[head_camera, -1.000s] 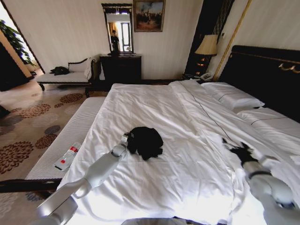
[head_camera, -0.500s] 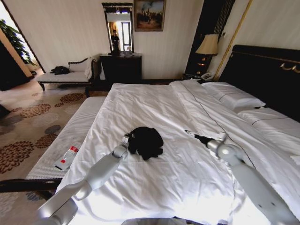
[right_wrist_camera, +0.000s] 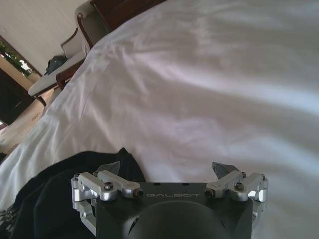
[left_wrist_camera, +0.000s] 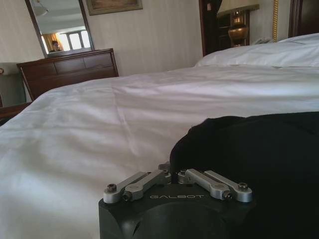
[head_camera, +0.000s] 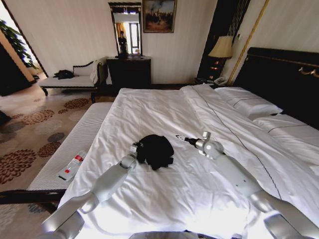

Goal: Fold the clothes on the bed.

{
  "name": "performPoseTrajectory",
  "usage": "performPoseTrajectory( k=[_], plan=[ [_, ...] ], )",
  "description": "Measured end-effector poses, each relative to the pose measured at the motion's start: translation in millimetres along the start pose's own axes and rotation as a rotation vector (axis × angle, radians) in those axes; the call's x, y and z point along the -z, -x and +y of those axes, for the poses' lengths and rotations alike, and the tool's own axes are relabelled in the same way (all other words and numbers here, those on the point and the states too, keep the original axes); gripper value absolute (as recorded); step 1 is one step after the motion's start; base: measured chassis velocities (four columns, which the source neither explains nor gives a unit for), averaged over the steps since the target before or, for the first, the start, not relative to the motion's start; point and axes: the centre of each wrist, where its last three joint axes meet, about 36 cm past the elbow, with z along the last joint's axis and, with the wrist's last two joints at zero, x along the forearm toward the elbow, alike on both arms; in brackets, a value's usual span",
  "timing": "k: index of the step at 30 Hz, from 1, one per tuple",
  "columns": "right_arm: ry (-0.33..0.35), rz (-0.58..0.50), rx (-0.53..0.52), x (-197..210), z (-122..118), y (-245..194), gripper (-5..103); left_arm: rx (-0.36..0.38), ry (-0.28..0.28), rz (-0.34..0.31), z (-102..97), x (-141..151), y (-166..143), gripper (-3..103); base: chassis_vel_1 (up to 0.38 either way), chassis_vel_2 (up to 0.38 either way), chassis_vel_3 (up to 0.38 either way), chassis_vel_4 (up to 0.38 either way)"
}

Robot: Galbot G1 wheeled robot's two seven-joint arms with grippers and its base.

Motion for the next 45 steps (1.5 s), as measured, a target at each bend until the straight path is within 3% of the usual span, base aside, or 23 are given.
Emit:
performPoseTrajectory(
  k=[16,28,32,35,37,44,45],
  plan=[
    [0.065,0.044,0.063,-34,39,57,102,-0.003,0.006,-0.009,5.4,0,-5,1,0.000,0.000,0.000,0.000],
    [0.086,0.039,0.047,-41,42,77,87,-0.003,0.003,-0.004,3.7,-2,-3,1,0.000,0.000,0.000,0.000],
    [0.086,0.037,0.038,-41,39,77,78,-0.004,0.004,-0.003,4.0,-3,-3,1,0.000,0.000,0.000,0.000],
    [0.082,0.037,0.040,-43,41,79,62,-0.005,0.005,-0.002,3.8,-3,-3,1,0.000,0.000,0.000,0.000],
    [0.081,0.037,0.040,-43,41,79,62,-0.005,0.005,-0.003,3.6,-3,-3,1,0.000,0.000,0.000,0.000],
    [0.074,0.036,0.040,-43,41,79,28,-0.006,0.003,-0.004,1.7,-2,-2,1,0.000,0.000,0.000,0.000],
    [0.072,0.036,0.041,-43,42,78,28,-0.006,0.003,-0.004,1.5,-2,-2,1,0.000,0.000,0.000,0.000]
  ],
)
